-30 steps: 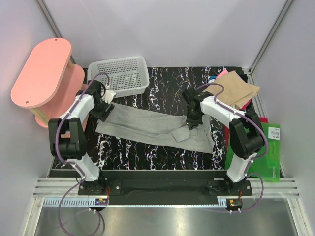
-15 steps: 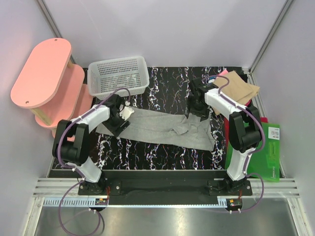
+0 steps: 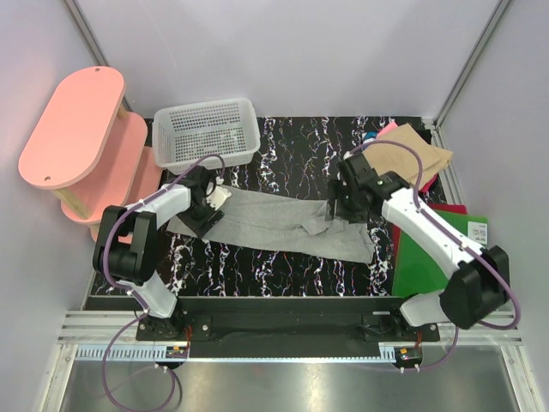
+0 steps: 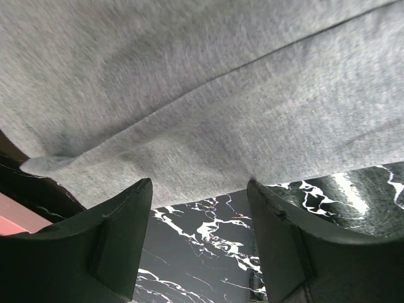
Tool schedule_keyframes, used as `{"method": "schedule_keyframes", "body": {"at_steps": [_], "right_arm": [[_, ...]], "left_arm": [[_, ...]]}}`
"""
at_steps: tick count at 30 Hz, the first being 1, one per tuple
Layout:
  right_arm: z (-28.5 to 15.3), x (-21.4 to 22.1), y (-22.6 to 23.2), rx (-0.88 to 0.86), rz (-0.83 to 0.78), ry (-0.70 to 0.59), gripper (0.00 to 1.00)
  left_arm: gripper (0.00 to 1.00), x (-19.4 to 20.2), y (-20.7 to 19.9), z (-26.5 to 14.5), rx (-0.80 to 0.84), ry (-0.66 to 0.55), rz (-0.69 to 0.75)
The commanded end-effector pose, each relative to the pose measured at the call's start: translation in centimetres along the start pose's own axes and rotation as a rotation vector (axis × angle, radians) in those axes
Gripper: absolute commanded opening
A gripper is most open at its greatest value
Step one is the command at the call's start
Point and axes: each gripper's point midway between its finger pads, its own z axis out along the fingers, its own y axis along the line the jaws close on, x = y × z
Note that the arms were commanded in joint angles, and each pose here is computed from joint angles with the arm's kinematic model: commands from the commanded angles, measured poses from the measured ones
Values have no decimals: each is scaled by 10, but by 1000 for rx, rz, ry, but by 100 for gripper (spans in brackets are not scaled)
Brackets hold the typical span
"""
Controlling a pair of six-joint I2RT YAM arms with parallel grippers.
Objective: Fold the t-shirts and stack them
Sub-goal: Fold the other side of the tshirt into a rectangle
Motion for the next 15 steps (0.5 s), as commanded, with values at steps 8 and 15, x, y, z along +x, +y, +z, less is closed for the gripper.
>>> {"method": "schedule_keyframes", "body": {"at_steps": [8,15], "right_arm": [[30,50,50,-144,-125,109,70],[54,47,59,-129,-125,136,68]], "left_arm": [[66,-7,8,-18,-37,-56,-42],[66,-28,18,-38,-47,-110,-57]]}}
